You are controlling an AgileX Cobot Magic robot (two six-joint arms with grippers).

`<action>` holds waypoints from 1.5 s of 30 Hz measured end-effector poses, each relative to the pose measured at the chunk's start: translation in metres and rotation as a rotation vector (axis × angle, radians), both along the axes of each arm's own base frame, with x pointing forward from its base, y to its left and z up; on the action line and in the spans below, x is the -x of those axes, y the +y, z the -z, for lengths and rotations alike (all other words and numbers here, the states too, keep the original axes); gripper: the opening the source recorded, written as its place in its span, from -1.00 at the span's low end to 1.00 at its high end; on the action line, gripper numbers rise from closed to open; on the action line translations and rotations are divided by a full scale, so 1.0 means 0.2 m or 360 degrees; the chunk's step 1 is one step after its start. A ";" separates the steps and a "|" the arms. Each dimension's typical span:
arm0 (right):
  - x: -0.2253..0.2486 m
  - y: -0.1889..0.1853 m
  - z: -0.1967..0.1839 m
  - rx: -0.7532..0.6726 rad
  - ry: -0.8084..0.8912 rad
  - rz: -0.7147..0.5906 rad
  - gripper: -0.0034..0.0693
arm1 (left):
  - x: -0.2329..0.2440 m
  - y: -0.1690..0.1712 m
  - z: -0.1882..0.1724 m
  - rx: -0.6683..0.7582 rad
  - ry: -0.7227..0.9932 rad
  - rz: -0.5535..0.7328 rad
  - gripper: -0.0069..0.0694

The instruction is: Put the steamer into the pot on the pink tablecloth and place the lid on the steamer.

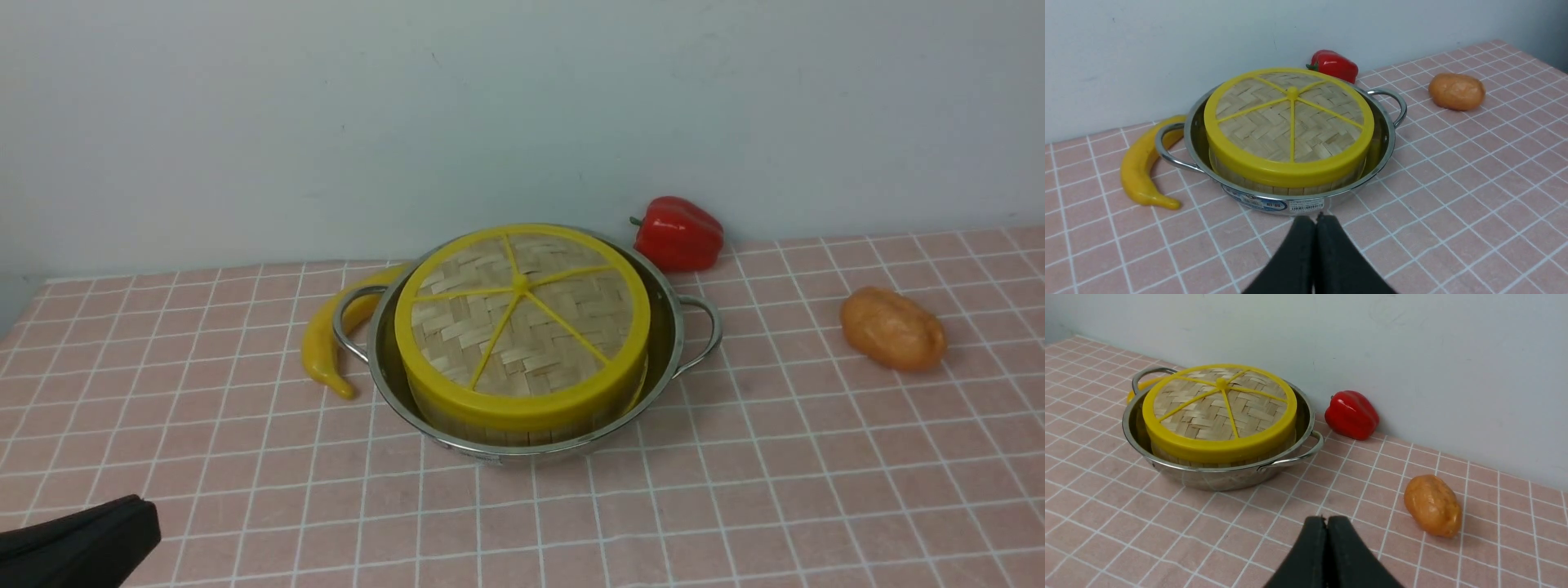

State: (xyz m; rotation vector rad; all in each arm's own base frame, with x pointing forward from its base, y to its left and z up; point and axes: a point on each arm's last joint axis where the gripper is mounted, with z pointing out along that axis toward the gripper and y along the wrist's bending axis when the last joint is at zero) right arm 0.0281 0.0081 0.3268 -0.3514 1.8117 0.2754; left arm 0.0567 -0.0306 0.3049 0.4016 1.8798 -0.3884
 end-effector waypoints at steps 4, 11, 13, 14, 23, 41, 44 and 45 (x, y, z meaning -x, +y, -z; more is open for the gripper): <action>0.00 0.00 0.00 -0.0001 -0.0001 -0.0001 -0.82 | 0.00 0.00 0.00 0.0001 -0.0001 0.0000 -0.76; 0.00 0.00 0.00 -0.0001 -0.0001 -0.0001 -0.72 | 0.03 0.03 -0.01 0.0005 -0.0077 -0.0062 -0.68; 0.00 0.00 0.00 -0.0003 0.0000 -0.0001 -0.71 | 0.04 0.06 -0.02 -0.0062 -0.0158 -0.0150 -0.65; 0.00 0.00 0.00 -0.0002 0.0000 -0.0001 -0.68 | 0.07 0.10 -0.01 -0.0159 -0.0251 -0.0267 -0.63; 0.00 0.00 0.00 -0.0002 0.0000 -0.0001 -0.56 | 0.08 0.19 0.33 -0.0428 -0.0349 -0.0827 -0.57; 0.00 0.00 0.00 -0.0003 0.0000 -0.0002 -0.41 | 0.00 0.19 0.56 -0.0492 -0.0443 -0.0810 -0.48; 0.00 0.00 0.00 -0.0003 0.0000 -0.0002 -0.40 | 0.00 0.19 0.56 -0.0492 -0.0444 -0.0810 -0.48; 0.00 0.00 0.00 -0.0003 0.0000 -0.0002 -0.39 | 0.00 0.19 0.56 -0.0492 -0.0444 -0.0810 -0.47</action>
